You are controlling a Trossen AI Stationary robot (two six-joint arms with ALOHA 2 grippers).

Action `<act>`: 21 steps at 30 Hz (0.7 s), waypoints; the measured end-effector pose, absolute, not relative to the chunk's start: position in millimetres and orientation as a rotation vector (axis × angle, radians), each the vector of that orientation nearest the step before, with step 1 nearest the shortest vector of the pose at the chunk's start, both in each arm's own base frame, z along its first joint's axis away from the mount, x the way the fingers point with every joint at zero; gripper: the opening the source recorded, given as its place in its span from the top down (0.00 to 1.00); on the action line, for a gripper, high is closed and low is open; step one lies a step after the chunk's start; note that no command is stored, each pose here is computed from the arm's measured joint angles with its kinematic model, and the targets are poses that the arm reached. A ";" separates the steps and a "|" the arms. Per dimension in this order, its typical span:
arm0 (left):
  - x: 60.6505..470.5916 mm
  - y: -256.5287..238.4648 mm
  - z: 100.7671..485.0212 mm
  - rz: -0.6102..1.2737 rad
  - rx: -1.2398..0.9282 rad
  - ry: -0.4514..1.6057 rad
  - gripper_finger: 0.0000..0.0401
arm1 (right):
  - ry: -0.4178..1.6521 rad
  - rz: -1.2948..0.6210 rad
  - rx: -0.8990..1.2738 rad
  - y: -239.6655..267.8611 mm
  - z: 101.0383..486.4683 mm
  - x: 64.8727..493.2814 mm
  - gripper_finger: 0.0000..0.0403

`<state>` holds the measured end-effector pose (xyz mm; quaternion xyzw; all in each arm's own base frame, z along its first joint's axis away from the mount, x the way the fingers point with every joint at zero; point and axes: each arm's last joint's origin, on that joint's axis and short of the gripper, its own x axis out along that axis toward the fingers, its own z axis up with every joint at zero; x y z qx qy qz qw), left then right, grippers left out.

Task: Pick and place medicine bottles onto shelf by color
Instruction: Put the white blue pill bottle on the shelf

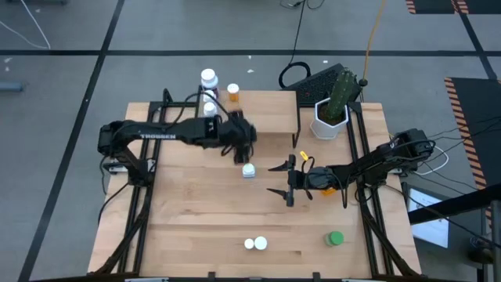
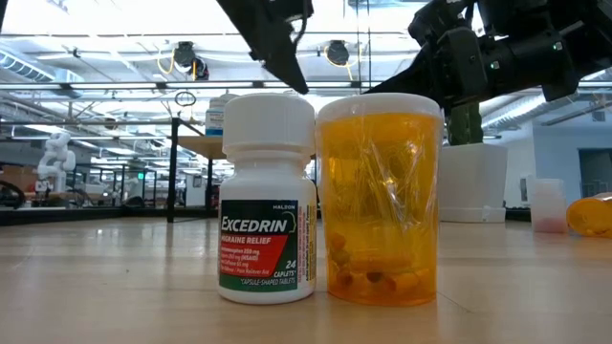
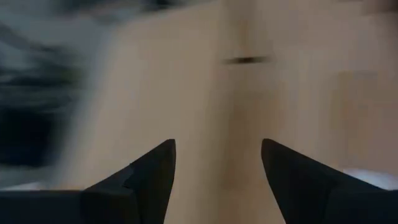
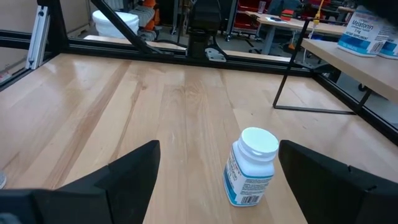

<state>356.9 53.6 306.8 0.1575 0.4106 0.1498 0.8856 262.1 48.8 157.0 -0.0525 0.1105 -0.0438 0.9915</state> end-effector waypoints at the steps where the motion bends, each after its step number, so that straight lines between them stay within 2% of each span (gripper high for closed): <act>1: 356.7 46.8 304.6 0.241 0.272 0.860 0.40 | 0.222 -0.087 -0.105 48.8 157.0 262.1 0.19; 5: 356.3 25.6 281.2 0.103 0.191 0.875 0.40 | 0.221 -0.087 -0.105 48.8 157.1 262.2 0.19; 13: 348.5 12.7 230.7 0.055 0.105 0.887 0.39 | 0.206 -0.084 -0.094 49.7 158.4 262.3 0.19; 21: 343.4 12.8 205.0 0.049 0.058 0.830 0.19 | 0.196 -0.084 -0.091 49.8 159.5 262.6 0.19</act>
